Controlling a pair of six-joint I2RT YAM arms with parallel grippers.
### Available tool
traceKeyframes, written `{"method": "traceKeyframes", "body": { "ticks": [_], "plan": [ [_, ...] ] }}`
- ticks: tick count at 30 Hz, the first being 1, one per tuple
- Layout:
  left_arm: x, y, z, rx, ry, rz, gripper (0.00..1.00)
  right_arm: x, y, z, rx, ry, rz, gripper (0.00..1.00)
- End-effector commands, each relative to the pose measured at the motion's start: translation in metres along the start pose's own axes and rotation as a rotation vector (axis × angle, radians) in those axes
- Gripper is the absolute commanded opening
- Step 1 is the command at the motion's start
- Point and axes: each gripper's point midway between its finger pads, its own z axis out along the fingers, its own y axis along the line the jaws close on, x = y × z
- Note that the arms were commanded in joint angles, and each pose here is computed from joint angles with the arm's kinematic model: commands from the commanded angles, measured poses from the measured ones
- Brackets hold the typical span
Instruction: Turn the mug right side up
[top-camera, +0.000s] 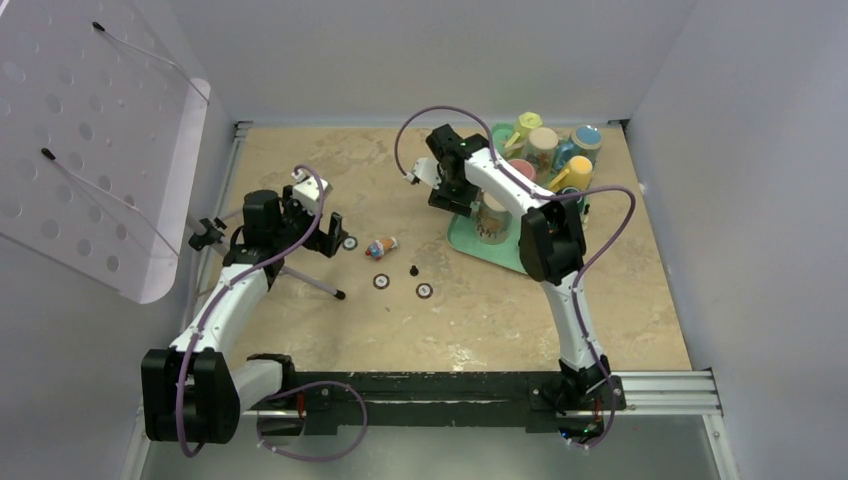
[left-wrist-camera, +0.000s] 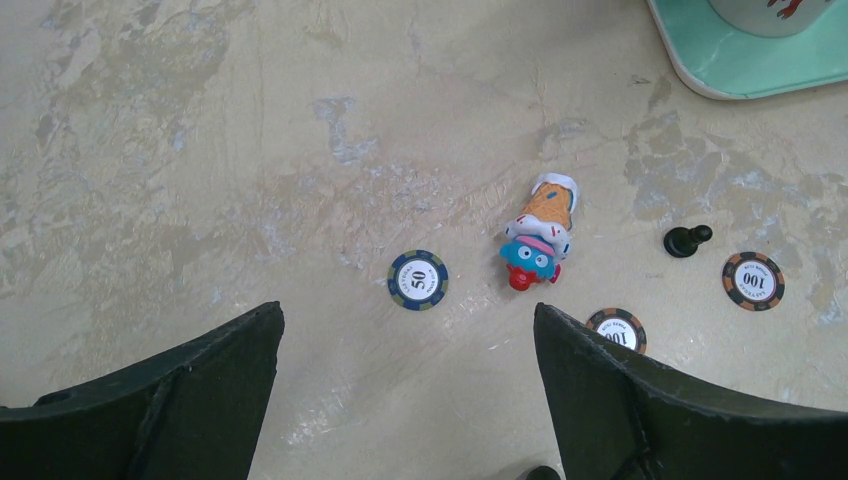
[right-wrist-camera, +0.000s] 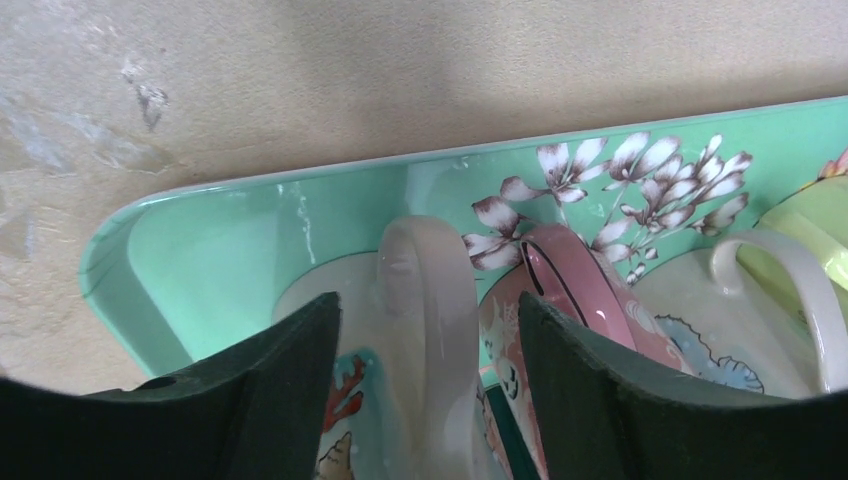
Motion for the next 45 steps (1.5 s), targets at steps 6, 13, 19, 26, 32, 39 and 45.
{"method": "traceKeyframes", "body": {
  "ticks": [6, 13, 19, 26, 32, 39, 45],
  "plan": [
    [-0.012, 0.004, -0.001, -0.010, -0.050, 0.028, 0.98, 0.007, 0.003, 0.011, -0.055, 0.002, 0.031, 0.51],
    [-0.018, 0.002, -0.005, -0.001, -0.053, 0.043, 0.98, -0.010, -0.005, -0.010, -0.030, -0.084, 0.049, 0.00],
    [-0.038, -0.024, -0.021, 0.140, -0.031, 0.055, 0.93, -0.028, -0.031, -0.089, 0.142, -0.254, 0.120, 0.00],
    [-0.073, -0.086, -0.058, 0.448, -0.072, 0.021, 0.86, -0.058, -0.047, -0.230, 0.353, -0.854, 0.352, 0.00],
    [-0.125, -0.128, -0.078, 0.578, -0.165, 0.056, 0.94, -0.061, -0.013, -0.310, 0.276, -1.419, 0.564, 0.00],
    [-0.201, -0.146, -0.070, 0.667, -0.219, -0.065, 0.99, -0.054, 0.024, -0.375, 0.075, -1.810, 0.656, 0.00],
    [-0.194, -0.163, -0.049, 0.757, -0.125, -0.123, 0.96, -0.054, 0.041, -0.391, 0.012, -1.879, 0.677, 0.00]
  ]
}}
